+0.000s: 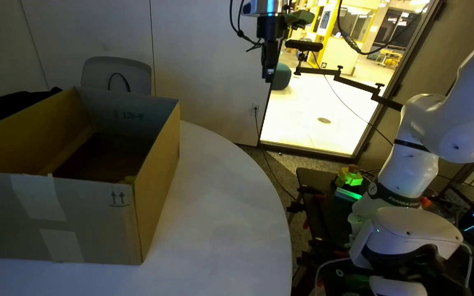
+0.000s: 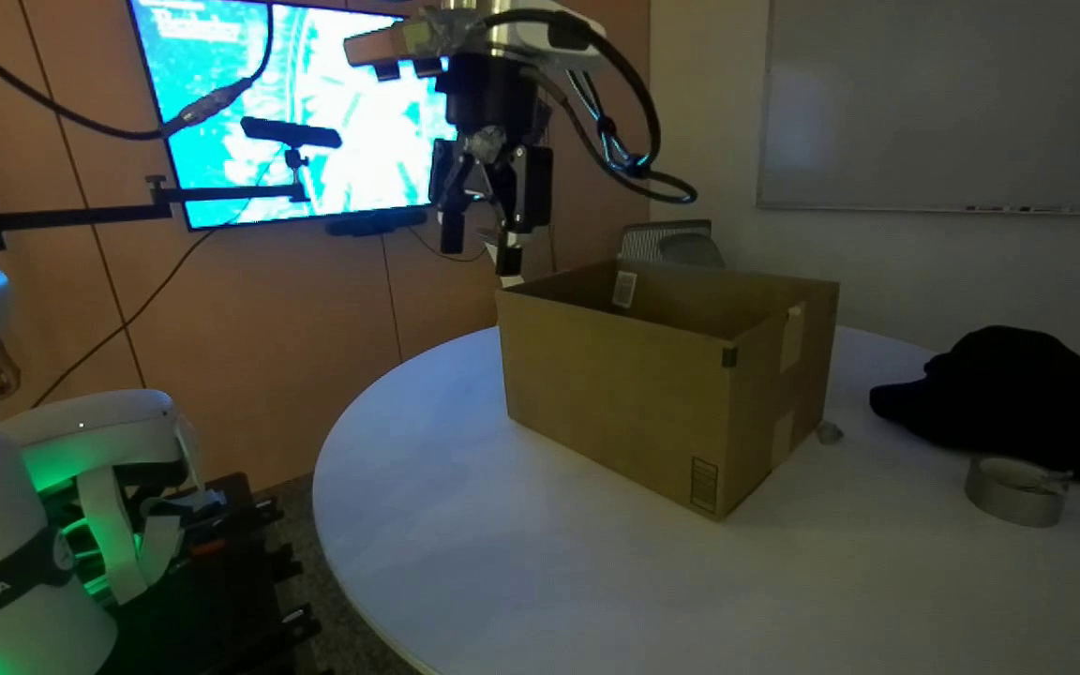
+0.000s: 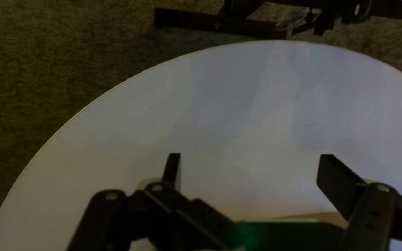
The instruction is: Pick up the pen, put it on the towel, fold the the towel and put it in the box.
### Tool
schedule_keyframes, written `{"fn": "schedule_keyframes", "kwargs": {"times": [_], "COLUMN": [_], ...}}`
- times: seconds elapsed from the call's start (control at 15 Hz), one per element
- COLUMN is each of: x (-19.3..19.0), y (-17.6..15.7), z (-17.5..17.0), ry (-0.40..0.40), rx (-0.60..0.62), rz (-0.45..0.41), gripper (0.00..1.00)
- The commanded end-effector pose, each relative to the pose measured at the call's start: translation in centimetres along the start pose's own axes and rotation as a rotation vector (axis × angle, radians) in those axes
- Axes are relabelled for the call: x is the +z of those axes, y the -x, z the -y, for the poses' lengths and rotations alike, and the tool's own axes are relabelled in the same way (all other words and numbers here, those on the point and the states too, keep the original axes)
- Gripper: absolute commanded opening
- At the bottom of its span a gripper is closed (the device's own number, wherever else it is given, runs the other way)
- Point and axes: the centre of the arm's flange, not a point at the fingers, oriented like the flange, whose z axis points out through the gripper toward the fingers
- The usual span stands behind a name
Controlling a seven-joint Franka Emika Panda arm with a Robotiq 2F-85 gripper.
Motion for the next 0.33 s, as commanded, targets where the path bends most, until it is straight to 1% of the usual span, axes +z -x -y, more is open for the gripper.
{"fn": "schedule_keyframes", "kwargs": {"times": [0.0,0.27], "x": [-0.03,0.37], "y": [0.66,0.73], "z": [0.07,0.00], "ry": [-0.008,-0.013], "rx": [-0.024,-0.028], "rz": [0.007,0.016], "gripper": [1.00,1.00]}}
